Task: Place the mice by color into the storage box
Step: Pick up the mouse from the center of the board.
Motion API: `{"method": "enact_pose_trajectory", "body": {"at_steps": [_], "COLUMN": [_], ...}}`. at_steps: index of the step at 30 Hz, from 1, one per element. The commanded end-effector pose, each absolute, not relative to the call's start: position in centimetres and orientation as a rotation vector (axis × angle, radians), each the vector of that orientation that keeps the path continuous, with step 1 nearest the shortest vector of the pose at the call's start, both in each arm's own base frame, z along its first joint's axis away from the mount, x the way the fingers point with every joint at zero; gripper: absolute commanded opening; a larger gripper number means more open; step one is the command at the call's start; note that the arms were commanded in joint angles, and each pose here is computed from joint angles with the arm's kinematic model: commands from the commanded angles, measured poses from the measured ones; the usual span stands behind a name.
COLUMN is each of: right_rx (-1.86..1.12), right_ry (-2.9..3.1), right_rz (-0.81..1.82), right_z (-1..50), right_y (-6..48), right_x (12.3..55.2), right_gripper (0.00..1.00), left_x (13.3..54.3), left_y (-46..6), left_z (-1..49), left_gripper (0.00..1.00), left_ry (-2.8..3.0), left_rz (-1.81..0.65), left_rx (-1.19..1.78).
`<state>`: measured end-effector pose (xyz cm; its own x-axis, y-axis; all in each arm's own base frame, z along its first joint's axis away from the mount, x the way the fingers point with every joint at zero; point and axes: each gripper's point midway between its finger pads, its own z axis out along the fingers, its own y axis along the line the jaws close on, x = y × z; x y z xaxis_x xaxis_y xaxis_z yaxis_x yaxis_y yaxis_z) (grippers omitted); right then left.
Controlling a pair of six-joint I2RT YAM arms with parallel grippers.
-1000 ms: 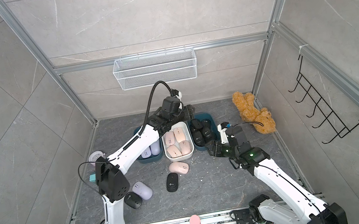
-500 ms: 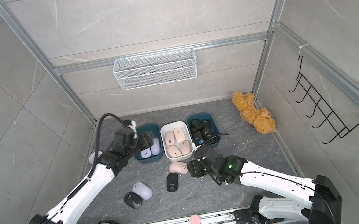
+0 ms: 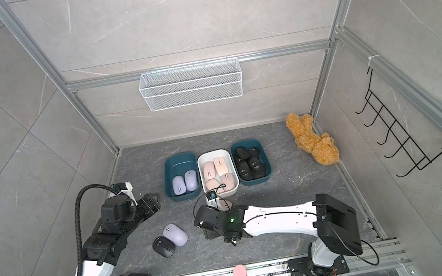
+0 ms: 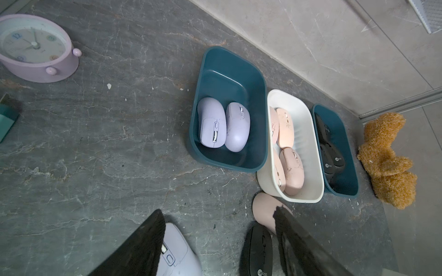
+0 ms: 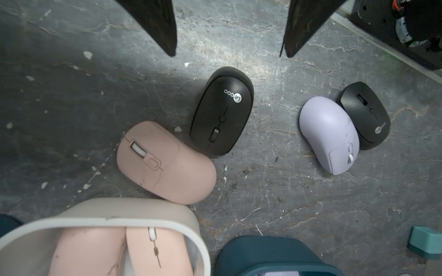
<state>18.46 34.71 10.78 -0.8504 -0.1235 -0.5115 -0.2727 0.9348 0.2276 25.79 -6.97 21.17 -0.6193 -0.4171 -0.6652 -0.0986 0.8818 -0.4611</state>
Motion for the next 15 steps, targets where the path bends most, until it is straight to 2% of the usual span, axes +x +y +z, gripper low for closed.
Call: {"method": "enact_pose_trajectory", "body": {"at_steps": [1,15], "right_rx": [-0.174,-0.086], "right_ry": [2.610,2.663], "right_rz": [0.356,0.337], "right_z": [9.9,6.4], "right_y": [34.3,36.2], "right_x": [18.6,19.0], "right_gripper": [0.73,0.75], "left_x": [25.2,24.7], "left_y": [-7.3,-7.1], "left_z": [20.8,20.1], "left_gripper": [0.75,0.76], "left_ry": [2.233,2.232], "left_rz": [-0.508,-0.511], "left_rx": [-0.334,-0.332]}}
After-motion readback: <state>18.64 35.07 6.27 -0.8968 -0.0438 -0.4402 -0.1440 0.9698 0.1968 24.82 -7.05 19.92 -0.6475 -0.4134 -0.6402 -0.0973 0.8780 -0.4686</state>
